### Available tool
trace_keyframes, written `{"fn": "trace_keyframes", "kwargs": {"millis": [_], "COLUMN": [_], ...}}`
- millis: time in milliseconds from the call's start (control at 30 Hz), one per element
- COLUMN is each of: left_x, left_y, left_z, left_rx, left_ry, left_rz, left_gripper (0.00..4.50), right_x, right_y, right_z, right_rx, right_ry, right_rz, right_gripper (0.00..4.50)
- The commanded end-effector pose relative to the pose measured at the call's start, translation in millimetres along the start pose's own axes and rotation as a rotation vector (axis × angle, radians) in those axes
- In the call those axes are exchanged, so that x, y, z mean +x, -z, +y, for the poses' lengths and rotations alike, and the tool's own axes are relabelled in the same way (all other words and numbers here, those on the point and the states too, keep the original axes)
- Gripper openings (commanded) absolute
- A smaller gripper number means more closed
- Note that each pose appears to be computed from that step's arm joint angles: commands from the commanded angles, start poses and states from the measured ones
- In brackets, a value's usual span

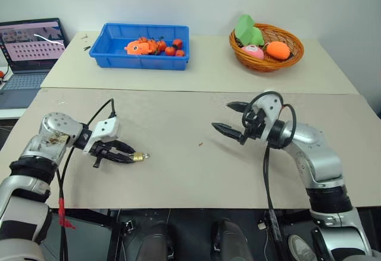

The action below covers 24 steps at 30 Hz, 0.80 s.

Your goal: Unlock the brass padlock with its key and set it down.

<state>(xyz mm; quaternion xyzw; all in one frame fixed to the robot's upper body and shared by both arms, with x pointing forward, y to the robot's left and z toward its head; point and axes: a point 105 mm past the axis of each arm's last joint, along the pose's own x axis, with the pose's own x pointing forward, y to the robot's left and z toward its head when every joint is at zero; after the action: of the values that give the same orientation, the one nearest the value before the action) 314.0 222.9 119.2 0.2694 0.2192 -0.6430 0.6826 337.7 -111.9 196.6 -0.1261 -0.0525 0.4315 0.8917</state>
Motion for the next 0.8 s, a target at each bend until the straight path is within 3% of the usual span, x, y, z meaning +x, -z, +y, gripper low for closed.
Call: {"fn": "trace_keyframes", "kwargs": {"millis": [33,133,367,800], "left_x": [3,3,5,17], "left_y": [3,2,-12,-7], "left_z": [0,4,15,13], "left_rx": [0.007,-0.003,0.021,0.002], "left_ry": [-0.02,-0.039,-0.089,-0.068], "left_rz": [-0.011,-0.018,-0.078,-0.073], "left_gripper": [3.1,4.34,4.34,4.34], "right_x": [-6,-7,-5,-9], "right_y": [-14,-15,-18,-20], "right_z": [-8,-9,-10,-12], "right_rx": [-0.001,0.01,0.025,0.021], "right_ry": [0.066,0.085,0.112,0.142], "right_rz": [-0.057,-0.069,-0.092,-0.093], "right_gripper": [4.5,4.5,4.5,4.5]}}
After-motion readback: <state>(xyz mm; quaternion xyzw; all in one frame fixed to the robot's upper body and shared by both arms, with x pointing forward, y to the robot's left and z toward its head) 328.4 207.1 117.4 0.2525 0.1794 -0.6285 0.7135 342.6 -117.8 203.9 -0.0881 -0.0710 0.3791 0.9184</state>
